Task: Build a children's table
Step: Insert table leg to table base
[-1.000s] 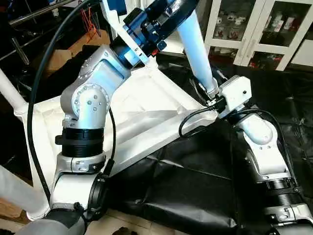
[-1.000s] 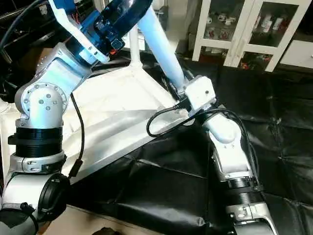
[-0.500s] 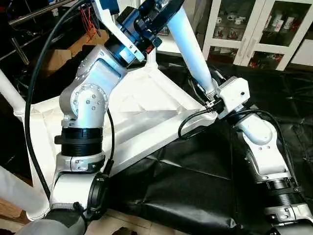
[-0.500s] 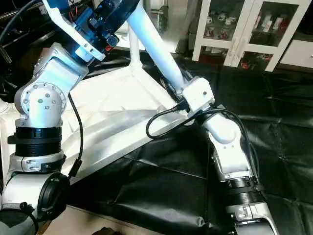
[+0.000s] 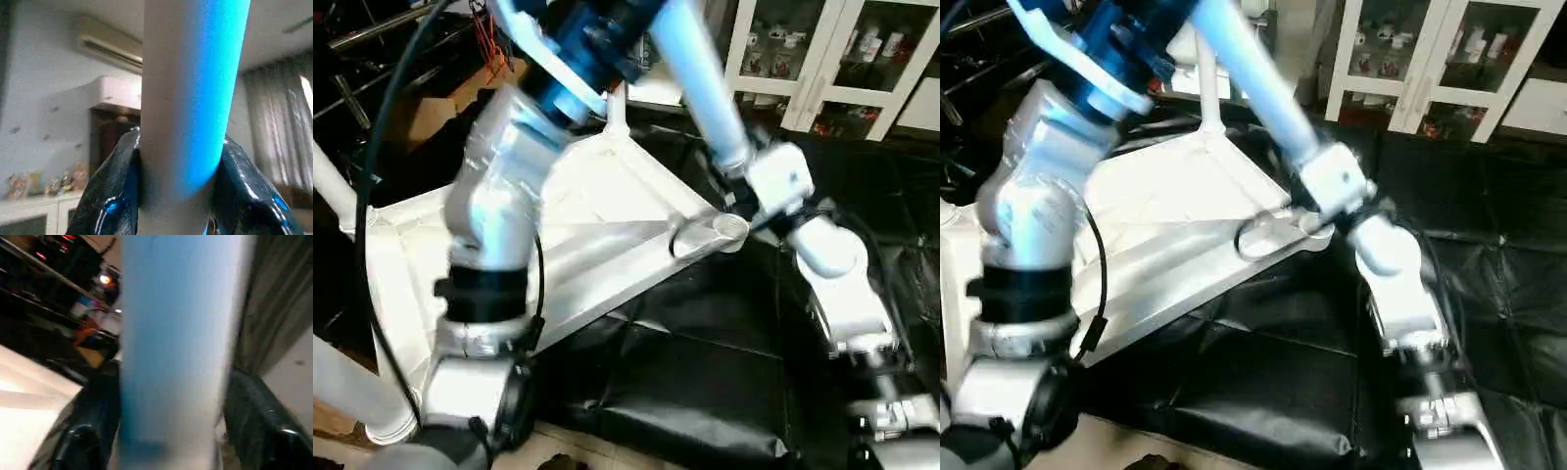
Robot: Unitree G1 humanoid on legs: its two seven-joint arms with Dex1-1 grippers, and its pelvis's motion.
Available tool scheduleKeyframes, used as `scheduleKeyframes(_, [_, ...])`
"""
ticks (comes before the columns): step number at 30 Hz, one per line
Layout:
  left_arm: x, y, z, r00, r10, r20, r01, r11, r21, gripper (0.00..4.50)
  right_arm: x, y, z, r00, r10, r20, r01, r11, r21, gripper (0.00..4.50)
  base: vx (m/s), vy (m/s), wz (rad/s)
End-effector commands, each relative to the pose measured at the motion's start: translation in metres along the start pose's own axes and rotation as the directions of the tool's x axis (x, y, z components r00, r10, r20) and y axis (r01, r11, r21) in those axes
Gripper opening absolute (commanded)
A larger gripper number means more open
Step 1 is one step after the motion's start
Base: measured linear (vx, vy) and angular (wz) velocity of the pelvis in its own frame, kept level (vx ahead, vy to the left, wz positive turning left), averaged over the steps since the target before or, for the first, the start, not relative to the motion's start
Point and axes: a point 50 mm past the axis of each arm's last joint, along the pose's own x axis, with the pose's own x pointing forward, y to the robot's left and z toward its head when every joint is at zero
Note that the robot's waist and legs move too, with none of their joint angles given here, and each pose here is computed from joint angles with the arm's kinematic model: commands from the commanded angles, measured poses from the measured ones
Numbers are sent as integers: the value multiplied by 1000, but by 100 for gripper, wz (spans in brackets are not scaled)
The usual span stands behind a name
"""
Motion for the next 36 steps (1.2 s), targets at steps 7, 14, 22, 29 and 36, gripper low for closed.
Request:
scheduleKeyframes(7, [1,-16,-5,999,-51,-2,51,995,86,164,15,3,6,999,-49,-23,46,995,-90,368,0,0,0])
scheduleKeyframes(14, [0,-11,0,999,-16,38,9,982,189,164,16,9,6,998,-54,-41,50,995,-82,369,0,0,0])
scheduleKeyframes(22, [1,-2,1,999,-7,47,-3,981,193,164,16,10,3,997,-57,-57,53,995,-80,369,0,0,0])
scheduleKeyframes(29, [0,0,5,999,-11,52,-1,976,216,164,16,11,5,998,-47,-45,44,996,-74,340,0,0,0])
scheduleKeyframes(36, [0,-4,0,999,-40,27,34,981,191,164,17,13,4,998,-36,-46,33,997,-76,288,0,0,0])
